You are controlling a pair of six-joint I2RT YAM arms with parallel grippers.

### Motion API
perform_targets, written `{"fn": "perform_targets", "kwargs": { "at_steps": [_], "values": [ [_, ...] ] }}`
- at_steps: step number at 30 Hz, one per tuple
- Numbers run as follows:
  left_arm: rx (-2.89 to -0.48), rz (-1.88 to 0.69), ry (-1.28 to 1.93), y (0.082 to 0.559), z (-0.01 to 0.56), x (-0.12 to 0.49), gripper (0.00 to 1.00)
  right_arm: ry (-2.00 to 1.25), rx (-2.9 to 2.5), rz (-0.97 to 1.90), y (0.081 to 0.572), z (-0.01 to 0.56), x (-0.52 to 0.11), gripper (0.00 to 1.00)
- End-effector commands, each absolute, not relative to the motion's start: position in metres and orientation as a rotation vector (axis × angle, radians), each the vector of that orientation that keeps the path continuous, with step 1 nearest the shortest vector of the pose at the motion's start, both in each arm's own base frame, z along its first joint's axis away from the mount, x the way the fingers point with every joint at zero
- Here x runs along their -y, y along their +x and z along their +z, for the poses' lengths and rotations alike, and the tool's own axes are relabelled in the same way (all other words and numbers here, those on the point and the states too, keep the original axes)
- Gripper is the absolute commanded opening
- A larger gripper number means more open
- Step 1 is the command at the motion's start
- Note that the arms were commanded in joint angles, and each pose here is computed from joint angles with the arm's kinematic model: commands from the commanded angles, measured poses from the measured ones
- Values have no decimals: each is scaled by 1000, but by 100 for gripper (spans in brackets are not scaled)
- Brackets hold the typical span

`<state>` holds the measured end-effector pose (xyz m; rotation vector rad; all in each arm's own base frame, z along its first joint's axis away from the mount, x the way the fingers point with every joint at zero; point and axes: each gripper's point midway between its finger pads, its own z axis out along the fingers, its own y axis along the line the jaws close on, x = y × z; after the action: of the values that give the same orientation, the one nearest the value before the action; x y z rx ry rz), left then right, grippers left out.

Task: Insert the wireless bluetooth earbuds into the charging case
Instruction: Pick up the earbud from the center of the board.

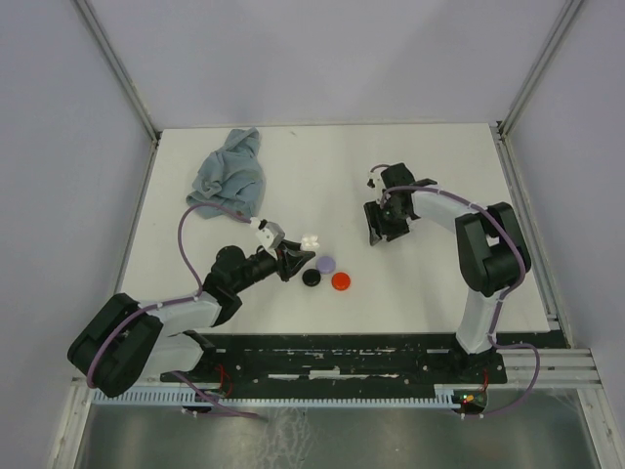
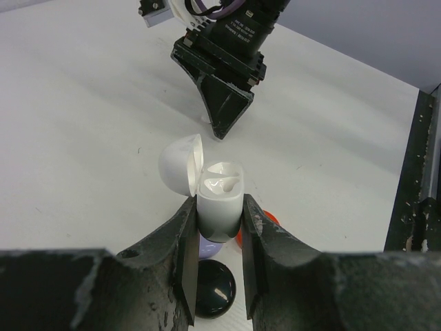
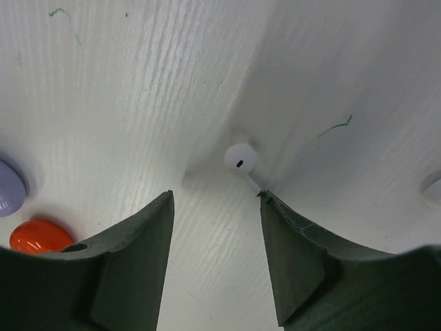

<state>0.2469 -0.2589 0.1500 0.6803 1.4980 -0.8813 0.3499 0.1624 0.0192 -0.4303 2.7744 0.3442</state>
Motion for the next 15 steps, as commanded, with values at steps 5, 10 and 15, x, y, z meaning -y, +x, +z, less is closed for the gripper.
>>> {"fn": "perform_targets", "kwargs": {
  "at_steps": [5,10,15],
  "values": [
    [-1397,-853,697,253,178,261,3,-500,-2731,312,340,60,-175,60],
    [-1395,-851,698,253,178,261,3,-584,-2681,118,363,65,-162,56],
    [-1396,-851,698,253,178,261,3,-686,-2706,33,370,59,-160,49]
  ]
}}
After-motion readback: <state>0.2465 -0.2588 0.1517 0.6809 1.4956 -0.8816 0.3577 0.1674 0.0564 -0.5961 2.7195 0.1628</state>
